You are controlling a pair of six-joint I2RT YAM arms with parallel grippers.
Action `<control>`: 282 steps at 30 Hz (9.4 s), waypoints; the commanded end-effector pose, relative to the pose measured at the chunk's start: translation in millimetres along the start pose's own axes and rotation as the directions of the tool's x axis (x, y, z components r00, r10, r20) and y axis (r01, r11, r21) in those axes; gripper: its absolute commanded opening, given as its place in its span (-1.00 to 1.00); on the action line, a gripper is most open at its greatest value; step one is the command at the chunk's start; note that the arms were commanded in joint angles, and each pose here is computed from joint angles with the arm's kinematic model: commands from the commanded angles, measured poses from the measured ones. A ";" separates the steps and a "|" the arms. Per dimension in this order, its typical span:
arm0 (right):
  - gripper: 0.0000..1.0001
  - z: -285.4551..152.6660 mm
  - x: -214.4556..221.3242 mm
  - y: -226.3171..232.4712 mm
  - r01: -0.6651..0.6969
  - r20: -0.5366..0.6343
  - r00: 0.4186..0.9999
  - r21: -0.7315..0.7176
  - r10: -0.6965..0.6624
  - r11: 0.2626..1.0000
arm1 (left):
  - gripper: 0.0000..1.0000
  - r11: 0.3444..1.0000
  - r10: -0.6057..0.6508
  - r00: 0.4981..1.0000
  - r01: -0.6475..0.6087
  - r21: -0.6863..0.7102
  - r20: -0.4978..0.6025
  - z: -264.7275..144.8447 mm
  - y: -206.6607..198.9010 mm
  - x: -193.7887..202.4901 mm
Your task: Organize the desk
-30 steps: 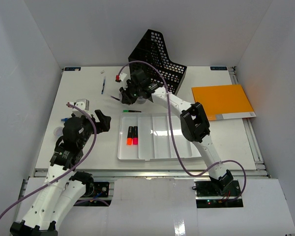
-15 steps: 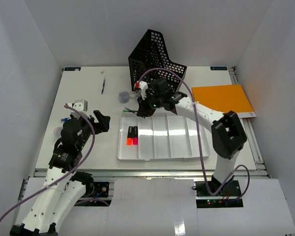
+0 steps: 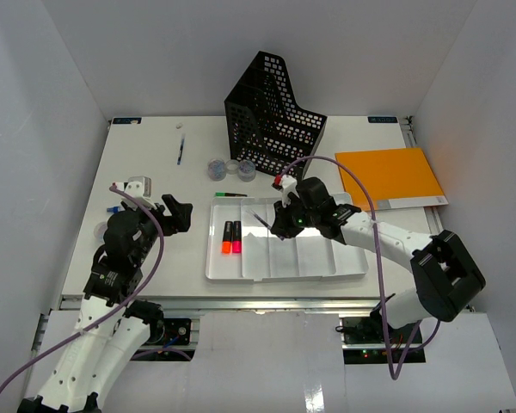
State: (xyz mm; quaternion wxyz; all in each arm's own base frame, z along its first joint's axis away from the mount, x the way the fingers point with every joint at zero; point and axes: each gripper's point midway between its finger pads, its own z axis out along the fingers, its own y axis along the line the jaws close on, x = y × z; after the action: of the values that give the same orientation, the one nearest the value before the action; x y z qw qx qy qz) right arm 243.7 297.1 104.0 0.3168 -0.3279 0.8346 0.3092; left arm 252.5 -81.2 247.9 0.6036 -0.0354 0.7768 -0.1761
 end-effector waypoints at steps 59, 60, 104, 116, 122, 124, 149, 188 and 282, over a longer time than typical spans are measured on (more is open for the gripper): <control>0.73 -93.4 -19.2 -0.9 0.597 0.300 0.802 -0.362 -0.516 0.716 | 0.29 0.955 -0.047 0.891 -0.093 -0.283 -0.451 381.7 188.4 45.3; 0.73 -92.7 -18.8 -1.6 0.596 0.298 0.802 -0.362 -0.517 0.716 | 0.27 0.949 -0.045 0.889 -0.105 -0.297 -0.456 382.3 193.1 48.9; 0.72 -108.0 -14.8 -54.5 0.473 0.278 0.871 -0.254 -0.405 0.844 | -1.00 0.923 -0.272 0.847 0.364 0.124 -0.456 114.2 -44.0 69.4; 0.72 -111.9 -14.0 -70.6 0.445 0.271 0.882 -0.210 -0.386 0.871 | -1.00 0.895 -0.257 0.774 0.417 0.161 -0.578 90.6 -122.7 160.6; 0.72 -115.3 -13.9 -77.6 0.427 0.276 0.888 -0.194 -0.368 0.883 | -0.98 0.925 -0.245 0.765 0.368 0.092 -0.596 104.1 -127.5 187.0; 0.72 -115.6 -13.4 -79.4 0.421 0.275 0.890 -0.191 -0.363 0.887 | -0.87 0.932 -0.249 0.765 0.356 0.068 -0.594 105.6 -124.3 191.7; 0.77 -86.4 -28.4 -95.6 0.624 0.174 0.780 -0.138 -0.601 0.769 | 0.82 0.988 0.008 0.936 0.046 0.146 -0.351 88.4 -111.3 91.6; -0.83 57.0 -22.6 -117.4 0.756 -0.036 0.540 -0.418 -0.841 0.504 | 0.86 0.985 0.082 0.952 -0.122 -0.119 -0.295 57.6 14.4 60.3; -0.84 12.5 -24.5 53.7 0.885 0.387 0.201 -0.466 -0.900 -0.003 | 0.86 0.963 -0.117 0.992 0.101 -0.249 -0.053 5.9 32.5 21.2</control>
State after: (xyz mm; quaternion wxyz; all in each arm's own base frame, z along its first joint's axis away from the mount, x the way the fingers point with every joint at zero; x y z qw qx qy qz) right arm 282.8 373.2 131.3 0.3216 -0.7710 0.4655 0.2923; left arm 271.5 -51.6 225.9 0.5816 -0.1139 0.8025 -0.0695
